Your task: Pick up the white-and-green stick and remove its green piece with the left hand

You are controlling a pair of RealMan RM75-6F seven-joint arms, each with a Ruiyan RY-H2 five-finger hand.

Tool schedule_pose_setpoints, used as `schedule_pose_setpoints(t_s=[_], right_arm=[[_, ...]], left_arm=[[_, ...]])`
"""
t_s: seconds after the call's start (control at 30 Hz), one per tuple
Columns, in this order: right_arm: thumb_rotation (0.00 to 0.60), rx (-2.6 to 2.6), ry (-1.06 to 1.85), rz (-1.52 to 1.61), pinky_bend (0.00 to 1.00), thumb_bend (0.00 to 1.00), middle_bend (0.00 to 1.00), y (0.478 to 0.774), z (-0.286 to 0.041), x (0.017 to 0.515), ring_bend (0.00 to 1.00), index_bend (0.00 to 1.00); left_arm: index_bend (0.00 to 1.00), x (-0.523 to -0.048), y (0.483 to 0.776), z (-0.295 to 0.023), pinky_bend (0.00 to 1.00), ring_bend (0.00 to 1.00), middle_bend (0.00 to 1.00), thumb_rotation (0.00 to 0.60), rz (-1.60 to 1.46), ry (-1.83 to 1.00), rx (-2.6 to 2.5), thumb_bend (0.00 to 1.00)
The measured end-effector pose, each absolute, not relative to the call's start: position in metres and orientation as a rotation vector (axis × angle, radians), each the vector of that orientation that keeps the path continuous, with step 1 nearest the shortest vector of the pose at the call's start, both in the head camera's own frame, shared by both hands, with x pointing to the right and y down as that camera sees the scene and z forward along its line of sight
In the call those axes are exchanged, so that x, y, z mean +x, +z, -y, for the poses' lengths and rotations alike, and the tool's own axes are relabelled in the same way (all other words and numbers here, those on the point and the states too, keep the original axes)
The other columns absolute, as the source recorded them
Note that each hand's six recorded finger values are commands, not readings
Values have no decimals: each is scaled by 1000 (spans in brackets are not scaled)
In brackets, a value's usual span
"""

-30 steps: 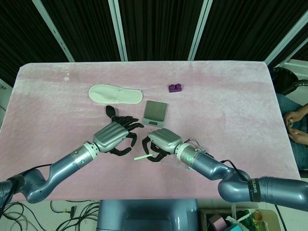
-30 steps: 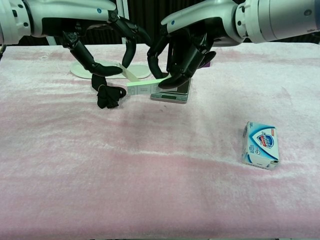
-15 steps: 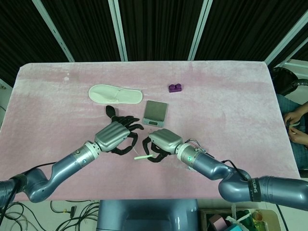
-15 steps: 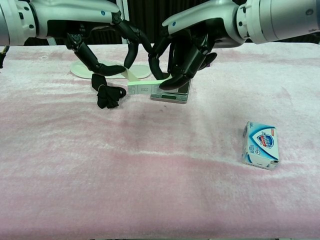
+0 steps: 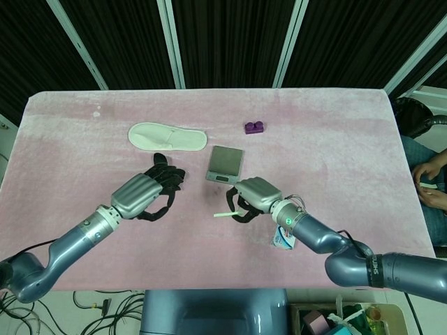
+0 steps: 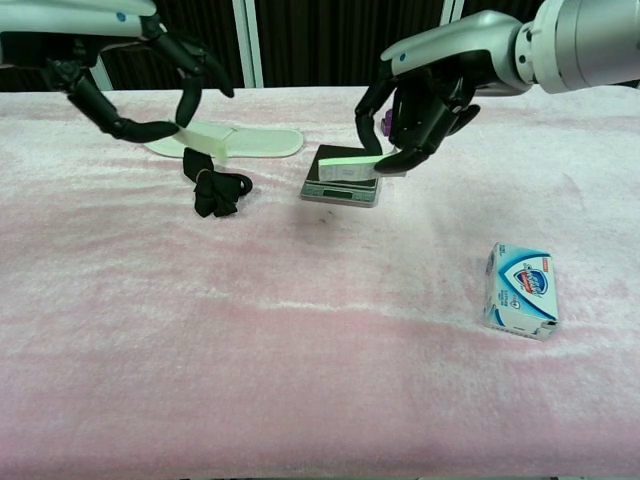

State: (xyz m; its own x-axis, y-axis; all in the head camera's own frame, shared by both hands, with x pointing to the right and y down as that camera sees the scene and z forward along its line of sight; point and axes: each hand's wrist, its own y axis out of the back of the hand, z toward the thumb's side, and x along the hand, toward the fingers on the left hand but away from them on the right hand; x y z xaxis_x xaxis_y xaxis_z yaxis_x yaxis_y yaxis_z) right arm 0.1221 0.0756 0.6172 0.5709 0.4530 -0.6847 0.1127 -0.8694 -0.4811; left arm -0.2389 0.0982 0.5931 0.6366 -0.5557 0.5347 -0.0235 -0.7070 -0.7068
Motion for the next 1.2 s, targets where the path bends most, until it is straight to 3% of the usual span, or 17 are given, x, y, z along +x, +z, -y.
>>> schedule_pose_setpoints(t_s=[0.3, 0.6, 1.03, 1.13, 1.2], right_arm=[[600, -2384, 1256, 474, 993, 548, 928, 637, -79, 122, 877, 687], [600, -2342, 1289, 454, 994, 547, 928, 666, -97, 109, 878, 687], [600, -2368, 1379, 368, 993, 432, 928, 701, -125, 107, 878, 678], [600, -2375, 1392, 341, 993, 380, 928, 707, -132, 105, 878, 622], [600, -2373, 1397, 326, 993, 316, 927, 709, -135, 105, 878, 532]], left_arm=[[605, -263, 615, -105, 0, 0, 187, 600, -482, -1050, -2181, 526], [579, -267, 656, -117, 0, 0, 183, 600, -475, -1039, -2139, 526], [501, -273, 704, -126, 0, 0, 152, 600, -461, -1082, -2130, 512], [464, -274, 711, -129, 0, 0, 138, 600, -439, -1102, -2134, 504], [400, -275, 714, -130, 0, 0, 114, 600, -430, -1114, -2135, 472]])
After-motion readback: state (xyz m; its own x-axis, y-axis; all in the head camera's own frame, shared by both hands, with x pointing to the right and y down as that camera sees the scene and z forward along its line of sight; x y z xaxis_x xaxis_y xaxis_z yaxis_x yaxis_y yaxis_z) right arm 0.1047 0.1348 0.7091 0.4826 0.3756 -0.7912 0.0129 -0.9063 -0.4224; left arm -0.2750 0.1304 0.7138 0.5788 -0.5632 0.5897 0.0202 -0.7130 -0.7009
